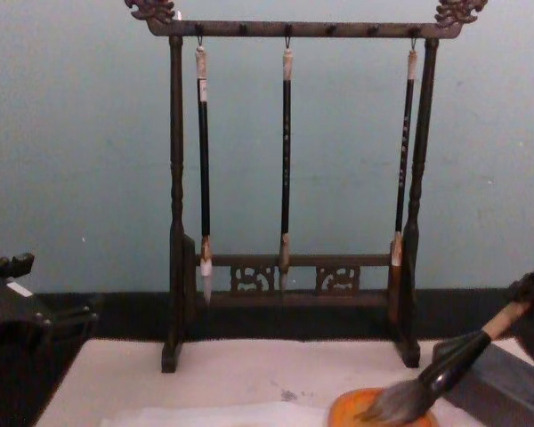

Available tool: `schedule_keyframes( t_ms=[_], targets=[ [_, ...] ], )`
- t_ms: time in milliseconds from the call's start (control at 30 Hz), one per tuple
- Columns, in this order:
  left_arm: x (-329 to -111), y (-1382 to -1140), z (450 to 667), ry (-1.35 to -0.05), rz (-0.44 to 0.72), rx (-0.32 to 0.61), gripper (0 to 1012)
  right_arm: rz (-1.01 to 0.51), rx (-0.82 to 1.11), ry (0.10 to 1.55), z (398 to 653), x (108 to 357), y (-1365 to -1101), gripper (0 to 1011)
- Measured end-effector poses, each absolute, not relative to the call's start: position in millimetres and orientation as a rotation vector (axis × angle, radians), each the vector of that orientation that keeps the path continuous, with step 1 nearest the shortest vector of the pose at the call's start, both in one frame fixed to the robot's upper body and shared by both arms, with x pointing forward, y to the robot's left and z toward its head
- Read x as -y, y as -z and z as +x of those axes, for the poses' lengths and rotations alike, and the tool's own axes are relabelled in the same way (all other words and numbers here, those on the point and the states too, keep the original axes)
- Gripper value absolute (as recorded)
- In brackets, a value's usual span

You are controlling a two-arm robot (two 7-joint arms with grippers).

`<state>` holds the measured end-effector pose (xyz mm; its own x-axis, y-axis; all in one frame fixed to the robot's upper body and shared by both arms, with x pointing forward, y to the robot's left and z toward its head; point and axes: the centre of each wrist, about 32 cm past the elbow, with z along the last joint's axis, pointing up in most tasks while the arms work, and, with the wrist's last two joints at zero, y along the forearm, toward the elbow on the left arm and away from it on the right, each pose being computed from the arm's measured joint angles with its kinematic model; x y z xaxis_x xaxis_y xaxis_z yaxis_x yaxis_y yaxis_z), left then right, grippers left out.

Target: Pick up the brush from the inkstone, write on the paper, then place the brush back to its original position.

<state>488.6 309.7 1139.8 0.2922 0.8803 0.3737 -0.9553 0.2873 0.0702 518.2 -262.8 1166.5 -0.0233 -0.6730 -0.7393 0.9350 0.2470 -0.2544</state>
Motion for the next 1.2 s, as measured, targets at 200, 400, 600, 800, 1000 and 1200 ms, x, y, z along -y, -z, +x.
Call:
schedule_keyframes(
  t_ms=[200,400,600,800,1000,1200],
  targets=[
    [-309.6,-1139.8,488.6,-1.248,0.304,0.285,1009,0.366,-0.903,1.328,518.2,262.8,-1166.5,160],
    [-309.7,-1139.8,488.6,-1.248,0.304,0.285,1010,0.366,-0.903,1.328,518.2,262.9,-1166.5,160],
    [-309.7,-1139.8,488.6,-1.248,0.305,0.285,1010,0.365,-0.903,1.328,518.1,262.8,-1166.4,160],
    [-309.7,-1139.8,488.6,-1.248,0.304,0.285,1010,0.387,-0.883,1.310,519.2,261.5,-1171.3,160],
    [-309.7,-1139.8,488.6,-1.248,0.304,0.285,1010,0.409,-0.833,1.273,517.8,258.5,-1182.2,160],
    [-309.7,-1139.8,488.6,-1.248,0.305,0.285,1010,0.397,-0.747,1.243,513.5,254.6,-1190.4,160]
  ],
)
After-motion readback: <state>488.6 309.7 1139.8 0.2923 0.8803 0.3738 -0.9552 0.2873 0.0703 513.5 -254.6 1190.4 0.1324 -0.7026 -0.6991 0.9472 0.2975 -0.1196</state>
